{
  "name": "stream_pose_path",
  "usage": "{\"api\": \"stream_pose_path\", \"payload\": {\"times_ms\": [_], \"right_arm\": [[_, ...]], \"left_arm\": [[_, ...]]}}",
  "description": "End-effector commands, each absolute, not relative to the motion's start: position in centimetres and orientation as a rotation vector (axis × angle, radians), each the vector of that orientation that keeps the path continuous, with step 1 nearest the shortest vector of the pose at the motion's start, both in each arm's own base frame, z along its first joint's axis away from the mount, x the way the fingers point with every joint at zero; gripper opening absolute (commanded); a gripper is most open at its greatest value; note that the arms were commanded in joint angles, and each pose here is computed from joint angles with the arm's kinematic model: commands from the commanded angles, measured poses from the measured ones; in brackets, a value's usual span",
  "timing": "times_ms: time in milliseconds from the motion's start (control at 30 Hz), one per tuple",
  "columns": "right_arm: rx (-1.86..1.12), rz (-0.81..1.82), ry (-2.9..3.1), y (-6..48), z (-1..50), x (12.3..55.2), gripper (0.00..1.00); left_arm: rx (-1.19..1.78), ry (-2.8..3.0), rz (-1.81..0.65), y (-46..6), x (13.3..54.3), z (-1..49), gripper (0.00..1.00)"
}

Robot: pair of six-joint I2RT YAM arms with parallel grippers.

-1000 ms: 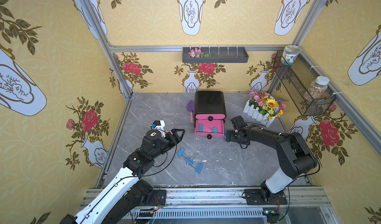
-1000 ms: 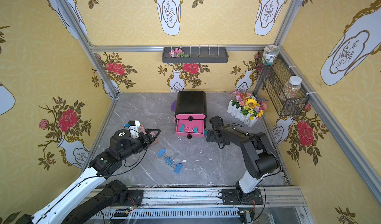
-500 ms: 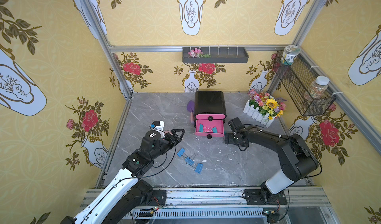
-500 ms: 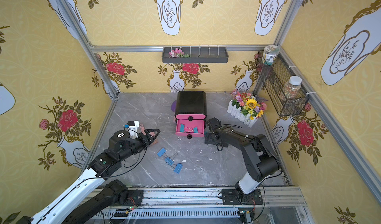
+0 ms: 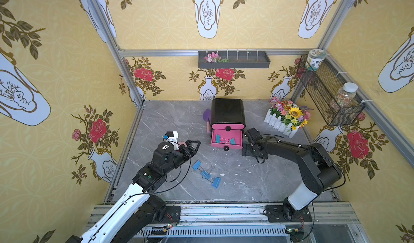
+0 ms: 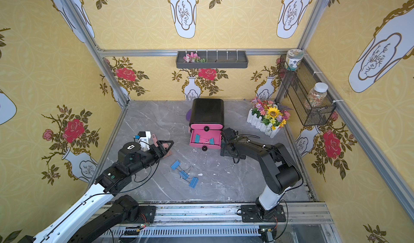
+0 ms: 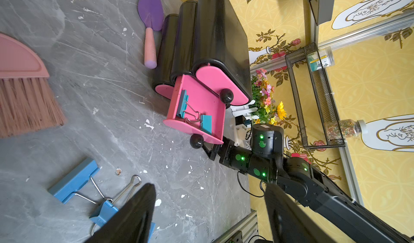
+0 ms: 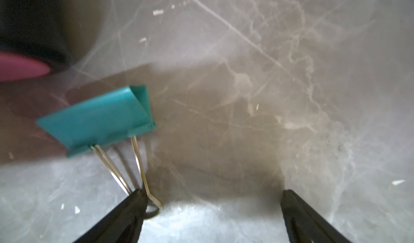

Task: Put the binder clips in the drawer according to color
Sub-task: Pick up the binder clip at the center of the board.

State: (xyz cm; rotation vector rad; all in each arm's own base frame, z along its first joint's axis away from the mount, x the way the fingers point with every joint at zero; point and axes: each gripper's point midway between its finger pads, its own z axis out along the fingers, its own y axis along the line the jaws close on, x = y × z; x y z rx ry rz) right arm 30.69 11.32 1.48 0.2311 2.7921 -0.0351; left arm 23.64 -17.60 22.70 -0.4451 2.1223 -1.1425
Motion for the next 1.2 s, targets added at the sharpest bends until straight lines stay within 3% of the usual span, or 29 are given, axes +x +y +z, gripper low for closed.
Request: {"api": "stream_pose_path", "payload": {"times_ms": [0,700,1000,1167], "right_arm": [[0.275,-0.103,2.827,10.6,1.3,28.6,0.97],[0.23,-0.238,2.815,10.9,2.6,18.5,0.97],[0.129,-0.018,2.687,14.5,7.5,22.0,0.97],[0.005,0.084,2.711,18.4,7.2,23.9,0.97]], "left_arm": [[-0.44,2.117,-1.14,-17.6,23.8,22.6,0.82],[-0.423,2.104,-1.182,-17.9,23.4,22.9,0.82],[-0.42,2.104,-1.182,-18.1,23.7,23.2,0.82],[-0.433,2.108,-1.165,-17.8,23.7,23.0,0.82]]}}
